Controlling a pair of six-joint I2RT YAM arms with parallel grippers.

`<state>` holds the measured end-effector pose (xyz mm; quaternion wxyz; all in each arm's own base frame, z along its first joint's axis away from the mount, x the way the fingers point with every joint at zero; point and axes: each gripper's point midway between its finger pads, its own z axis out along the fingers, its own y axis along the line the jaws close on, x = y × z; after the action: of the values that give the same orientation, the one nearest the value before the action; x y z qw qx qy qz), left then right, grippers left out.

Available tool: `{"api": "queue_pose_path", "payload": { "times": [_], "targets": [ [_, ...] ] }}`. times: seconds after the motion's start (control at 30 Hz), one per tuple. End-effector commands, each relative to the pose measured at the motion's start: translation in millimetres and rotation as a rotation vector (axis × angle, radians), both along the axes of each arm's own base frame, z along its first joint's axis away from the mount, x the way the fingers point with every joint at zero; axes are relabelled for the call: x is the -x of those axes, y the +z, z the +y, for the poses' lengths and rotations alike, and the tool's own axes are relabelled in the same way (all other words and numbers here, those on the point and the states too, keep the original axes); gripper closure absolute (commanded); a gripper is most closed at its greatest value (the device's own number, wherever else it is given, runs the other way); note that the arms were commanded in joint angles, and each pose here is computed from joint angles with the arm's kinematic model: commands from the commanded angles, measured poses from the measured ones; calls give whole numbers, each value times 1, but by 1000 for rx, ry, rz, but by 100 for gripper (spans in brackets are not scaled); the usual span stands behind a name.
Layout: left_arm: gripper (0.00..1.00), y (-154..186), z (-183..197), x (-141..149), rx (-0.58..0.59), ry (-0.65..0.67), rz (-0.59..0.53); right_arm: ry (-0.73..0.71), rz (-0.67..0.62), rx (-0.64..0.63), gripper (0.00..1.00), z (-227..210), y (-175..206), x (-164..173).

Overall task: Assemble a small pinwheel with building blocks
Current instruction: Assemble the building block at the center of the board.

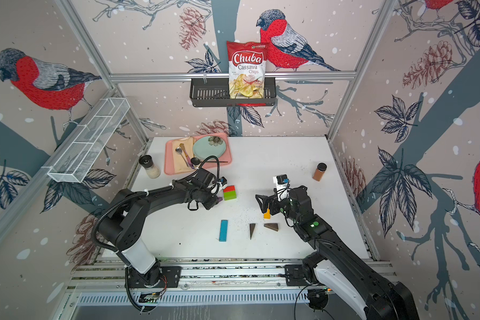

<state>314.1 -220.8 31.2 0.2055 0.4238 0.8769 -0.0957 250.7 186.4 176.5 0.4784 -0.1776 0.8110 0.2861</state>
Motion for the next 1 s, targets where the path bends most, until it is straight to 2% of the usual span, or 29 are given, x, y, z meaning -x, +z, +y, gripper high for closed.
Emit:
{"api": "queue_pose_path", "payload": {
  "times": [0.0,0.23,0.5,0.77,0.97],
  "targets": [
    [68,3,-7,-3,28,-14,-1,4,-24,-6,1,1,5,-1],
    [69,1,-6,-4,23,-9,-1,7,-26,-8,1,1,5,-1],
    [56,10,-9,-10,44,-4,-40,8,-24,-7,1,1,4,-1],
    [54,22,-14,-18,76,-11,-87,-13,-22,-3,1,-1,4,-3],
    [46,52,-12,-18,106,-25,-145,-157,12,57,0,-22,3,-17]
  ]
}}
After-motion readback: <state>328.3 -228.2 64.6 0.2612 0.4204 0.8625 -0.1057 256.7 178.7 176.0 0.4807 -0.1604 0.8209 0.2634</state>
